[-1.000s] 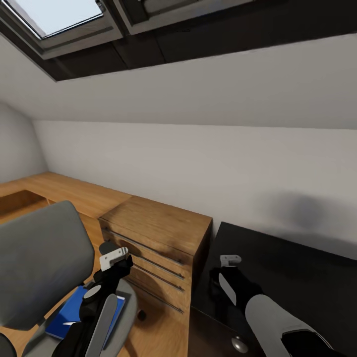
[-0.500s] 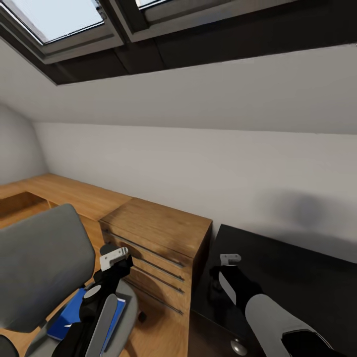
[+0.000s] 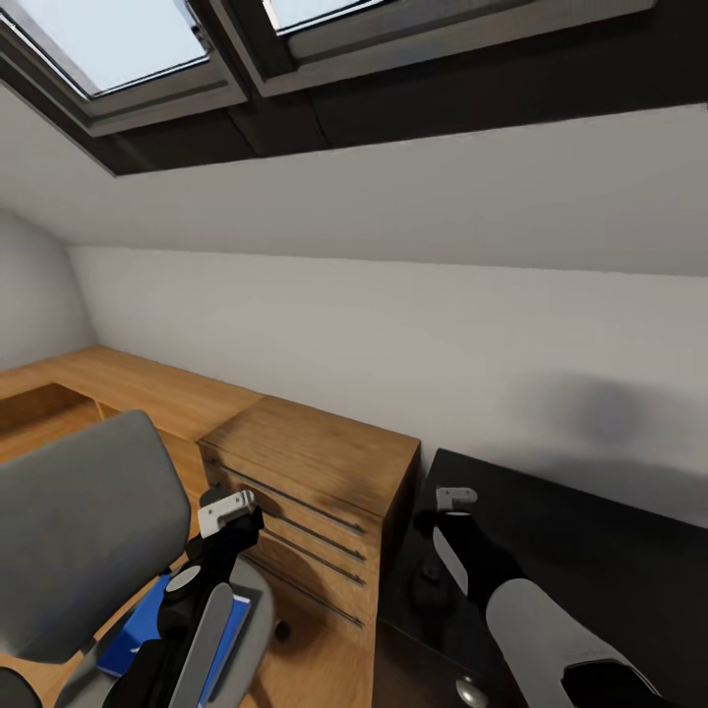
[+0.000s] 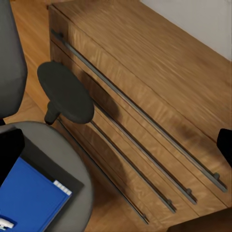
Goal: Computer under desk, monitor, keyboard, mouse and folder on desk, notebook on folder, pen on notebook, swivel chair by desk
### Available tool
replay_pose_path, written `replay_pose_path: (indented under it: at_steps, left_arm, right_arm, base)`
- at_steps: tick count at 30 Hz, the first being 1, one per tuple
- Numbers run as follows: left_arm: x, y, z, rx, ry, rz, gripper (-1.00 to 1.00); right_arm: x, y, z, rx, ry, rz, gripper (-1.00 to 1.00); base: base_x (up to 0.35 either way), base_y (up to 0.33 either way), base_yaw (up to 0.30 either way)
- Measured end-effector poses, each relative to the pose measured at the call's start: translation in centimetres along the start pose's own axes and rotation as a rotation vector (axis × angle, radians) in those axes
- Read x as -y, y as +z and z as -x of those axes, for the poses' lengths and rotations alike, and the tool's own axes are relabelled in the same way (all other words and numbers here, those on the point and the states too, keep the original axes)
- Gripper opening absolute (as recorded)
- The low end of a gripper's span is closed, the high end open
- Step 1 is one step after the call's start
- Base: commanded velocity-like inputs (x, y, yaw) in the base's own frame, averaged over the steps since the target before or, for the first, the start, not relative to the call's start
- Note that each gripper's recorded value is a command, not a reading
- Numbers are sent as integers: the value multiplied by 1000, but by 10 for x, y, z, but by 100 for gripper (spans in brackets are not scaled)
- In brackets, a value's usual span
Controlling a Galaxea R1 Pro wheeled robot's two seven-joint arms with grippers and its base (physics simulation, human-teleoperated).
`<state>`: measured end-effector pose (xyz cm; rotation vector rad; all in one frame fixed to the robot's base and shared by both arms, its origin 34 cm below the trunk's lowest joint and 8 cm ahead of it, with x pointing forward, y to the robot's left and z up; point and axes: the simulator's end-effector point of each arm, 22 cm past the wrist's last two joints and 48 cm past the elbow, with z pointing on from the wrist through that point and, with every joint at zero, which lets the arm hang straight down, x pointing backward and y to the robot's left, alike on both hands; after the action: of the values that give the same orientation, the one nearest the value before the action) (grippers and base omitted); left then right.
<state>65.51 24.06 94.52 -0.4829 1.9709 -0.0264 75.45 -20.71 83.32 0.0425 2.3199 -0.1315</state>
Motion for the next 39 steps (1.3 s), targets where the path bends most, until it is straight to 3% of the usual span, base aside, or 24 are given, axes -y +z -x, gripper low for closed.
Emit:
replay_pose_path:
  at_steps: [10,16,29,39]
  left_arm:
    - [2,-7,11,2,0,1,100]
    - [3,-11,17,1,0,1,100]
    - [-9,-18,33,4,-13,29,100]
    - [-7,-25,42,5,-18,29,100]
  right_arm:
    - [-1,-25,24,70,25,13,100]
    - [-1,-47,29,70,36,24,100]
    - [-7,-65,40,75,48,37,100]
    - [-3,-74,48,83,52,34,100]
  base:
    - [0,0,0]
    - [0,0,0]
    - [-8,0,0]
    - [-304,0,-207]
